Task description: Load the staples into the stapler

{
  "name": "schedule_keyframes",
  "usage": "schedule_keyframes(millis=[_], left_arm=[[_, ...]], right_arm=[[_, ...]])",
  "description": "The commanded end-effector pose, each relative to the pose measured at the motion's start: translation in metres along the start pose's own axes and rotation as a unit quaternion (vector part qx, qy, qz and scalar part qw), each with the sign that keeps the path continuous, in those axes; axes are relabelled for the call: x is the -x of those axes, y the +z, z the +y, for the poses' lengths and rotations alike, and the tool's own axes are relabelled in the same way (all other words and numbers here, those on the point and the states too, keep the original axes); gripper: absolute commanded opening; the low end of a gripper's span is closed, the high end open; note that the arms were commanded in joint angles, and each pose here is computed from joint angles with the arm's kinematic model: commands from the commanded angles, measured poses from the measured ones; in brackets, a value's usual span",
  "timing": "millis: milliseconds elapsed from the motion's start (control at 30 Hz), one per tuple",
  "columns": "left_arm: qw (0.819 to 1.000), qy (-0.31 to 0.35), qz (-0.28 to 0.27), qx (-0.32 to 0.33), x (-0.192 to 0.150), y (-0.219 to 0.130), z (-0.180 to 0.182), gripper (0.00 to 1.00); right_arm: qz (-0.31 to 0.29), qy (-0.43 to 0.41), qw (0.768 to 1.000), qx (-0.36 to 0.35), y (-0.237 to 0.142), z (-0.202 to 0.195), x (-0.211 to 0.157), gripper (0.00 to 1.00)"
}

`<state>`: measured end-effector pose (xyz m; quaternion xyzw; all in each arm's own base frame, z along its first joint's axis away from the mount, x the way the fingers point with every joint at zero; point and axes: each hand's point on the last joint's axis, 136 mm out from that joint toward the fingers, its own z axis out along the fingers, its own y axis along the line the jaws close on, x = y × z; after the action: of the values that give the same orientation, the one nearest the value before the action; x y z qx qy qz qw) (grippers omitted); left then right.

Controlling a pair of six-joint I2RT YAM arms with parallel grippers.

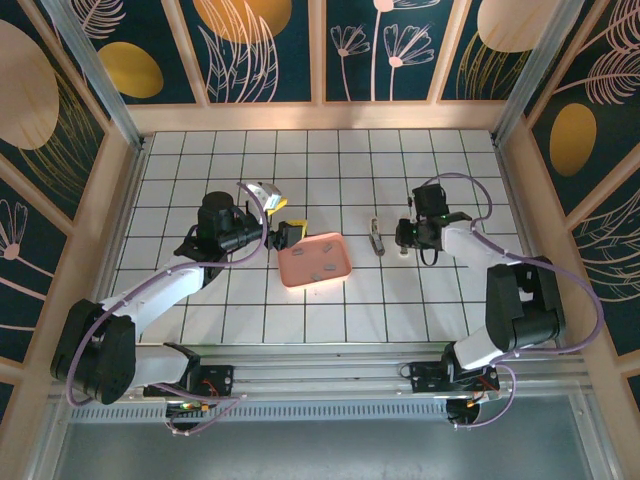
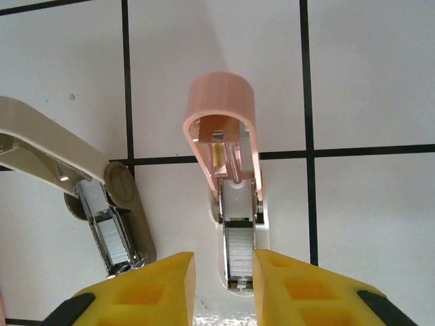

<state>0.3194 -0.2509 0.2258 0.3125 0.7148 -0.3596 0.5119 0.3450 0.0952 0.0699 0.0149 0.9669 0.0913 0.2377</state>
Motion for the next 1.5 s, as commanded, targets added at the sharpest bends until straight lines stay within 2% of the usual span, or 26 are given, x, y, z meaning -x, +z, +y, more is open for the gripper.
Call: schedule_keyframes(millis=[0,433,1033,1267,1467], left_arm=[[1.0,0.009,-0.001,-0.003,0.0,-0.001,-0.003,0.86],[1.0,0.009,0.003,-0.001,-0.003,0.0,-0.002,0.86],[1.0,0.007,0.007,-0.002,-0.005,0.001,-0.001,0.86],[1.0,0.005,0.007,0.001,-0.005,0.002,0.0,0.86],[0.999,0.008,0.0,0.034,0.001,0.001,0.011,0.86]], right_arm=[[-0.001,0.017,1.0,0.001,-0.006,-0.003,0.005,0.28],[0.033,0.054,0.997,0.042,0.02,-0.01,-0.006,0.26],[0.069,0.063,0.995,0.016,0.041,-0.028,-0.031,0.17],[0.049,0.063,0.997,0.022,0.03,-0.025,-0.021,0.17],[-0.019,0.07,0.996,0.048,-0.001,-0.014,0.009,0.18]])
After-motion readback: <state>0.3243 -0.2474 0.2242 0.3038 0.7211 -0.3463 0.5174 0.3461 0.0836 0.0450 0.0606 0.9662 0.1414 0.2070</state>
